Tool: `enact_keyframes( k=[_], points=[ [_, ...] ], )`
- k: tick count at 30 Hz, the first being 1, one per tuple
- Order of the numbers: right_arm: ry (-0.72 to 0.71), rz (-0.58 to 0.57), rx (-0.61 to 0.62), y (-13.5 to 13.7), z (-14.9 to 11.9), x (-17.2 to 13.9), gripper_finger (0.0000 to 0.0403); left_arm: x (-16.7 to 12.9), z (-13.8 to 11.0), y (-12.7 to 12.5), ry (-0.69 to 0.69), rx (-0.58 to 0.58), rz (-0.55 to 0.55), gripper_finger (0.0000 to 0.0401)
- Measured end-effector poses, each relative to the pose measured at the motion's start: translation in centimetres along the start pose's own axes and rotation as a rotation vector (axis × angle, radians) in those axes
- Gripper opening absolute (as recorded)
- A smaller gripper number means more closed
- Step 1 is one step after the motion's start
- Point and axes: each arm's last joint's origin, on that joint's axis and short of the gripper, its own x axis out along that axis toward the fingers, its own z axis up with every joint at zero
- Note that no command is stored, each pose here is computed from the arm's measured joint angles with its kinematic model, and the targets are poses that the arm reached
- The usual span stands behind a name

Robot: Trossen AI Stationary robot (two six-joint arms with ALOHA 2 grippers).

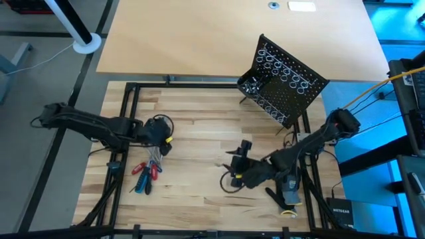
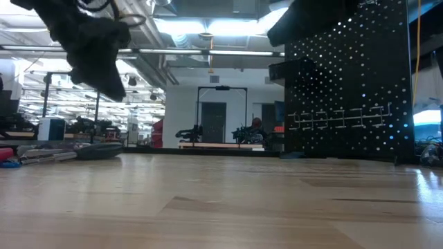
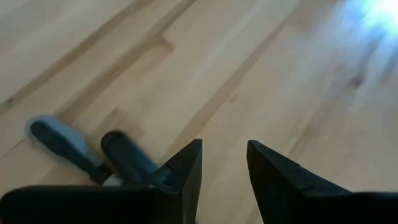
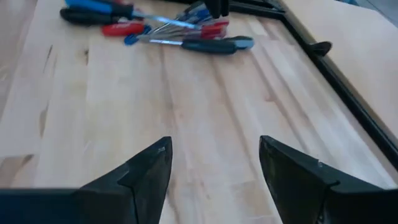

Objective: Hang tools onto peg board
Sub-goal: Hang the top black screwdriver on the black pegboard

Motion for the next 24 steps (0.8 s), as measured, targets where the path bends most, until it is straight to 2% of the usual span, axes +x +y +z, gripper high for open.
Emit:
enact_keyframes(
  k=[7,18,24],
  points=[
    [0.019,0.021,-0.007,1.2,-0.8,0.2,0.0241,1.6,-1.0,0.3,0.080,-0.007,0.051,0.0123],
    [0.015,0.013,-0.014,1.2,-0.8,0.2,0.0241,4.2,-1.6,2.1,0.195,-0.085,0.218,0.0196],
    [0.012,0.004,-0.015,1.2,-0.8,0.2,0.0241,5.7,-2.0,2.5,0.254,-0.104,0.296,0.0197]
  ],
)
